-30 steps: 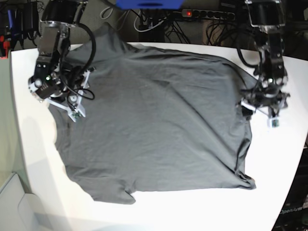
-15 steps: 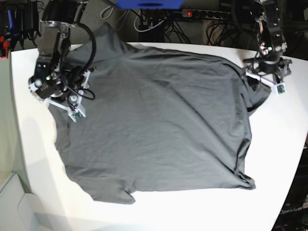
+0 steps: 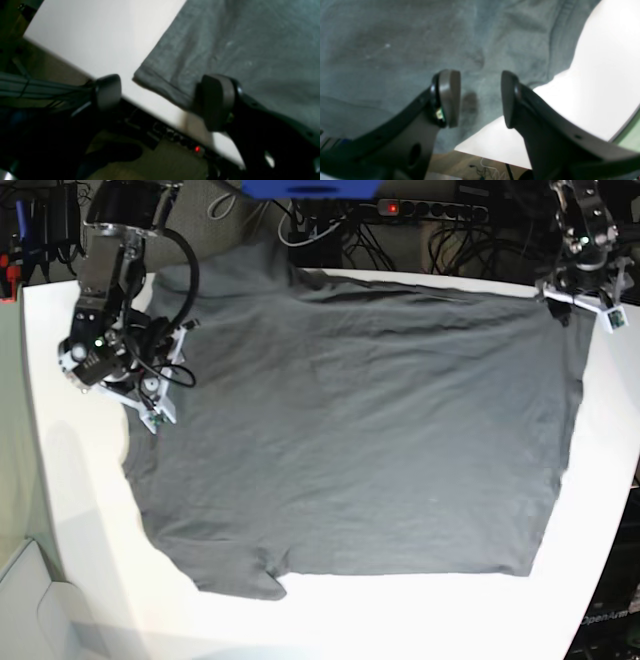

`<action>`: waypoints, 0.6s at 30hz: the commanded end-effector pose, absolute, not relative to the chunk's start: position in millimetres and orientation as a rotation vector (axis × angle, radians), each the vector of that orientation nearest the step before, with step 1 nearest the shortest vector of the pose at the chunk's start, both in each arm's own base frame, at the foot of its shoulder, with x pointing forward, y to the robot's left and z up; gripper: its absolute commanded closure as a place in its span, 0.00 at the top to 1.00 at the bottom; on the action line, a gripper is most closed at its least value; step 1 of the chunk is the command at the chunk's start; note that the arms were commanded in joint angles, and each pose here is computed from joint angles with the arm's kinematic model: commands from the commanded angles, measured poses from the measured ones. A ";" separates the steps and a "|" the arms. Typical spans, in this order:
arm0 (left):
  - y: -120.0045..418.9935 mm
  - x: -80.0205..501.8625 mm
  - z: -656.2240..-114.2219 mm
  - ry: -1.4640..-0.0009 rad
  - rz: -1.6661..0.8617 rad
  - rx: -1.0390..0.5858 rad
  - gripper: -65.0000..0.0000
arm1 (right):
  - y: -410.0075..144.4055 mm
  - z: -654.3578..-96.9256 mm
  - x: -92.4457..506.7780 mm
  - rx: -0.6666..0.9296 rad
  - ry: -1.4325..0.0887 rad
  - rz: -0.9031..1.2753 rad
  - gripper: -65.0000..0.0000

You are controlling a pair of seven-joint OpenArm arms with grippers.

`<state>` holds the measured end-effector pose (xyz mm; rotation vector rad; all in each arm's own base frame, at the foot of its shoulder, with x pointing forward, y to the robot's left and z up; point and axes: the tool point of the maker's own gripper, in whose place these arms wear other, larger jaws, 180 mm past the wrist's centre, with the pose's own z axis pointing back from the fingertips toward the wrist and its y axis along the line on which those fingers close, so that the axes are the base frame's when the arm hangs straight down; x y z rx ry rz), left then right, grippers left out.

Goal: Layout the t-shirt on the table in an organized manner, then fold the t-shirt properly
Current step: 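Stretch the shirt flat by pulling both grippers apart at the shoulders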

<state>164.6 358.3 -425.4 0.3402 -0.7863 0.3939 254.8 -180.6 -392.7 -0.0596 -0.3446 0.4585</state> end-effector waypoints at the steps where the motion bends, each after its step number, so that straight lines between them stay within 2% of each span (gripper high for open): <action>1: 359.5 148.0 -430.8 -0.724 0.384 0.356 0.73 | -181.4 -382.9 264.5 -0.069 -0.387 0.460 0.42; 13: 357.7 146.8 -423.8 -0.734 0.373 0.360 0.74 | -176.8 -385.5 262.2 -0.058 -0.381 0.464 0.42; 18: 349.9 157.7 -400.9 -0.798 0.350 0.359 0.74 | -178.7 -382.9 252.6 -0.073 -0.382 0.471 0.42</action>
